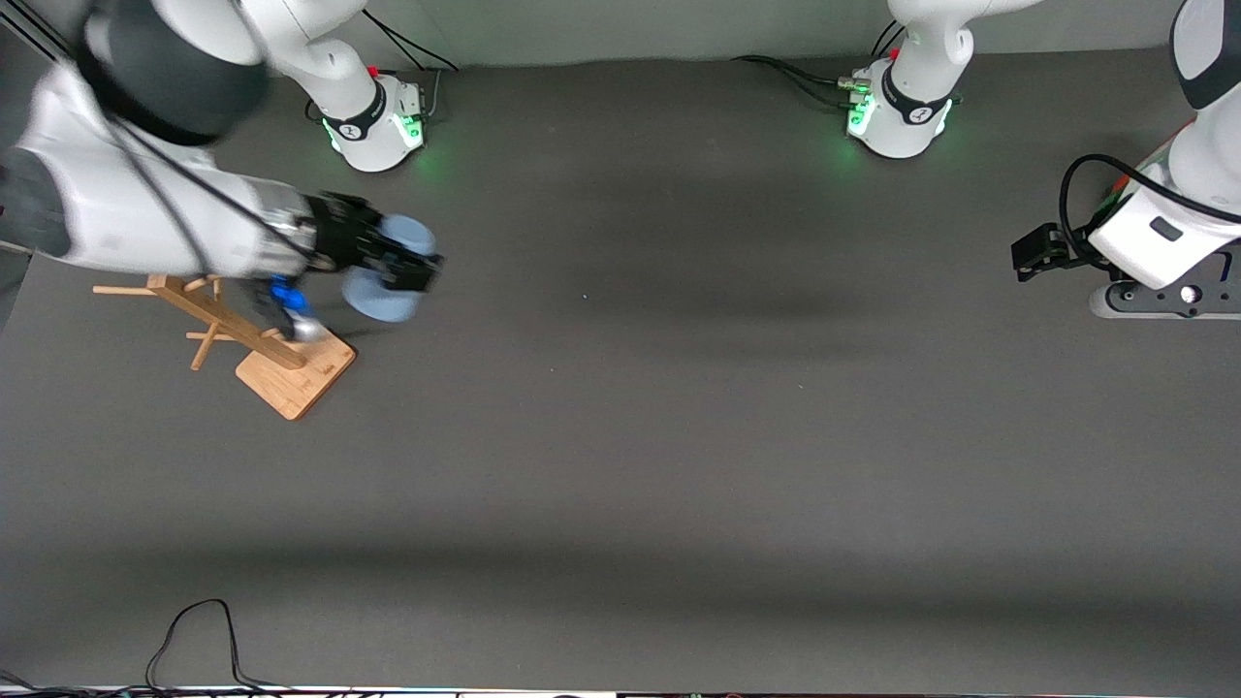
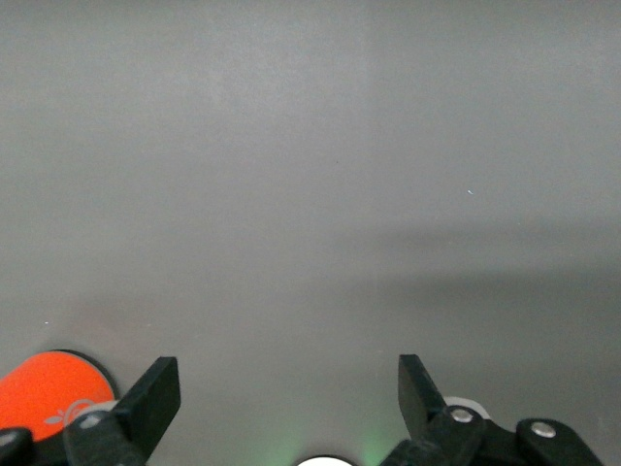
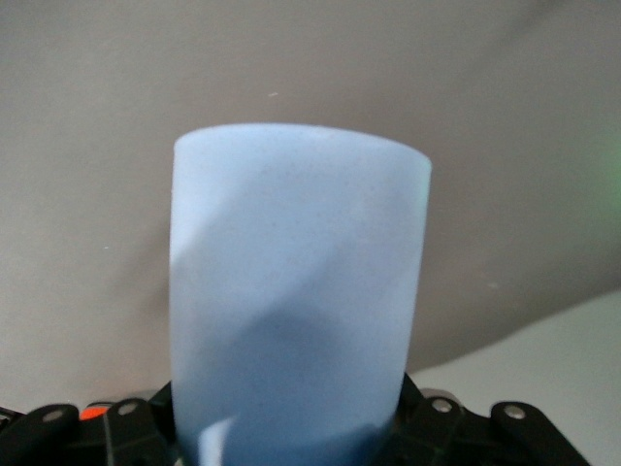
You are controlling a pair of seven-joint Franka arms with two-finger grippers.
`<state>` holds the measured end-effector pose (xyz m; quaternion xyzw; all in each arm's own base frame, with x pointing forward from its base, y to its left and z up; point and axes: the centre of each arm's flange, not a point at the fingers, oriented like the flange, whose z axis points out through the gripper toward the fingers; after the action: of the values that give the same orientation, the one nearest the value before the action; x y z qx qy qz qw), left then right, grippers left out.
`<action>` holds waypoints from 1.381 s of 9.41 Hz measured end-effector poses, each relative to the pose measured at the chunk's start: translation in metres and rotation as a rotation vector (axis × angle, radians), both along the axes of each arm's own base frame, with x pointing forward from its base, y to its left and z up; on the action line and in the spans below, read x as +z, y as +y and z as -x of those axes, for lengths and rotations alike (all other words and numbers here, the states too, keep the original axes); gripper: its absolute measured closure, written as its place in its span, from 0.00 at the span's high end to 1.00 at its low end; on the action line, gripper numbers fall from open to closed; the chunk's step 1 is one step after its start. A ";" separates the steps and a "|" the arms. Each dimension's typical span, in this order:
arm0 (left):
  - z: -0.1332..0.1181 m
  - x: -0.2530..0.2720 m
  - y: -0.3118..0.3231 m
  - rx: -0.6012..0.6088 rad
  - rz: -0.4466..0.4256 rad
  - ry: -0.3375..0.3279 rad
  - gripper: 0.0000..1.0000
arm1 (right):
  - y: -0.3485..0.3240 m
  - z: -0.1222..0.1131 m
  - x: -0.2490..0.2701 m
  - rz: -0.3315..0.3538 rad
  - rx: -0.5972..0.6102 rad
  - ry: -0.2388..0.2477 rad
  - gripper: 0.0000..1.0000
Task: Rotate and upright cup with both arms
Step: 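Carry the cup to mid-table, lay it on its side, open the right gripper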
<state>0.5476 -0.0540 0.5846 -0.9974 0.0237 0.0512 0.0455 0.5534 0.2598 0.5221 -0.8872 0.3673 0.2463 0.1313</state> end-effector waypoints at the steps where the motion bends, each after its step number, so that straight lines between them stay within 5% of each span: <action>1: 0.000 0.000 0.001 0.001 -0.003 0.000 1.00 | 0.042 -0.009 -0.021 -0.023 0.006 -0.032 0.69; 5: -0.009 -0.015 0.008 0.010 0.000 0.015 1.00 | 0.210 -0.003 -0.127 -0.008 0.101 -0.231 0.68; 9: -0.034 -0.056 0.040 0.059 0.022 0.048 1.00 | 0.321 0.049 -0.249 0.119 0.408 -0.490 0.68; 13: -0.039 -0.069 0.052 0.124 0.030 0.062 1.00 | 0.340 0.075 -0.336 0.251 0.616 -0.584 0.68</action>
<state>0.5864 -0.0021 0.5157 -0.9954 -0.0360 0.0845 0.0268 0.4781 0.5993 0.1861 -0.9967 0.0605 -0.0337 0.0412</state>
